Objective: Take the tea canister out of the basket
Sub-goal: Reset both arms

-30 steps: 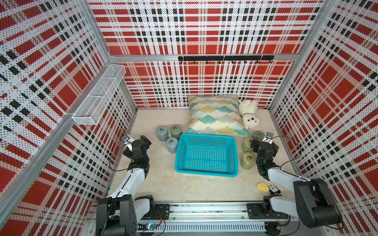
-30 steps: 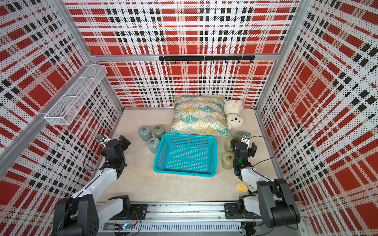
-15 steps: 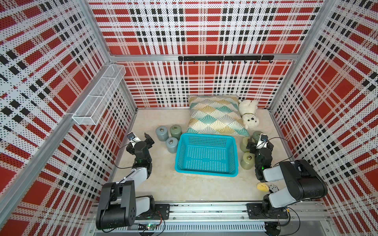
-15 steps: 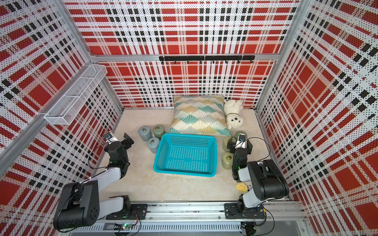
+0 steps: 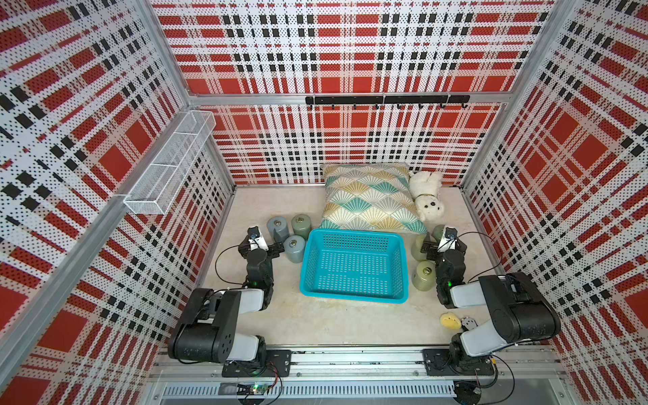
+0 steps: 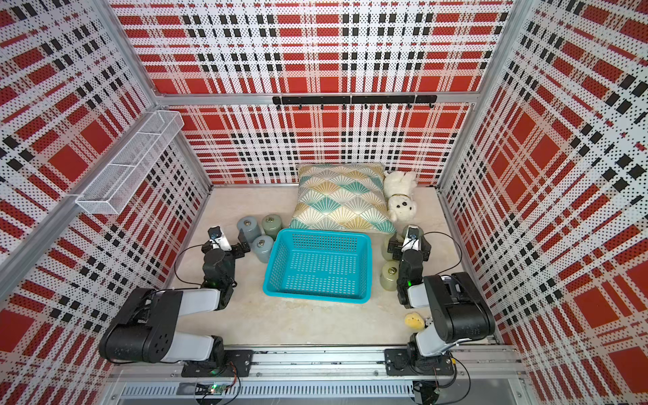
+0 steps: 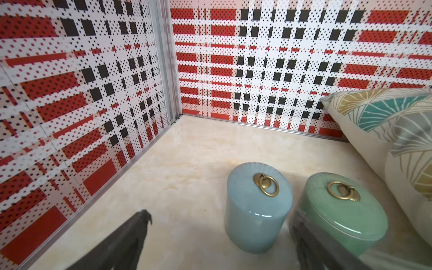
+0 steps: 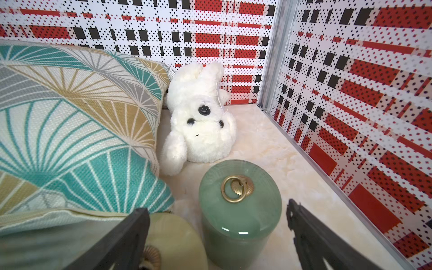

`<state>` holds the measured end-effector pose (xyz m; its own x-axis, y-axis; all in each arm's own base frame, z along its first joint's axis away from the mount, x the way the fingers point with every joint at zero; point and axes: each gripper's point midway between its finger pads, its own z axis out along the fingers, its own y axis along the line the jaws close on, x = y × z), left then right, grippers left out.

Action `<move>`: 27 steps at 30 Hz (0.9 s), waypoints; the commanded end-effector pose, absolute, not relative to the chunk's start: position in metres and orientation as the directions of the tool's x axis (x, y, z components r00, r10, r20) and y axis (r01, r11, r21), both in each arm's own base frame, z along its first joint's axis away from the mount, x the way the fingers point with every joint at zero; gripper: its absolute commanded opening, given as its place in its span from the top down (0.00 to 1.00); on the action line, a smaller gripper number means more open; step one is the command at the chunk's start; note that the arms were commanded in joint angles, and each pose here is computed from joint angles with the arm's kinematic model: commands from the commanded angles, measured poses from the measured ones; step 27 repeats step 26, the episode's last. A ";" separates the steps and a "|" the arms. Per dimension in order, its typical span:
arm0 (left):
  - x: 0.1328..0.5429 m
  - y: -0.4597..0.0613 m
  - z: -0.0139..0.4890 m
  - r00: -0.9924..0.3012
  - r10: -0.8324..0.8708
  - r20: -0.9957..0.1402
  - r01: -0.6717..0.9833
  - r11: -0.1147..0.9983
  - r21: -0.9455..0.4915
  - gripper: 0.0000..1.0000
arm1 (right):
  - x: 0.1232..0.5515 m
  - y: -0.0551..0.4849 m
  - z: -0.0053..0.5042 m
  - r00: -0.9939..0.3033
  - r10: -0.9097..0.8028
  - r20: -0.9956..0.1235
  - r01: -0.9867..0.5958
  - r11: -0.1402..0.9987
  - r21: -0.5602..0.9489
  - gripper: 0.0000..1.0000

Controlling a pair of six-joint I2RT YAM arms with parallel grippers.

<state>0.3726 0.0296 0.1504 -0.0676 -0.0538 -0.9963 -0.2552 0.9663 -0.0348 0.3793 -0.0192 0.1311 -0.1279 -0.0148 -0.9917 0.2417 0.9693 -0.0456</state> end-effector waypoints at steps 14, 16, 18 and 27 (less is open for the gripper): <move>0.376 0.030 0.151 -0.004 -0.056 -0.998 -0.200 0.978 -0.054 0.01 | 0.382 -0.024 0.129 -0.142 -0.009 -0.990 0.253 0.966 -0.045 0.00; 0.376 0.030 0.151 -0.003 -0.056 -0.998 -0.201 0.978 -0.054 0.01 | 0.382 -0.023 0.128 -0.143 -0.008 -0.990 0.252 0.967 -0.045 0.00; 0.376 0.030 0.151 -0.003 -0.056 -0.998 -0.201 0.978 -0.054 0.01 | 0.382 -0.024 0.128 -0.143 -0.009 -0.990 0.252 0.967 -0.045 0.00; 0.376 0.030 0.151 -0.004 -0.052 -0.999 -0.204 0.978 -0.050 0.01 | 0.382 -0.023 0.129 -0.143 -0.010 -0.990 0.252 0.967 -0.046 0.00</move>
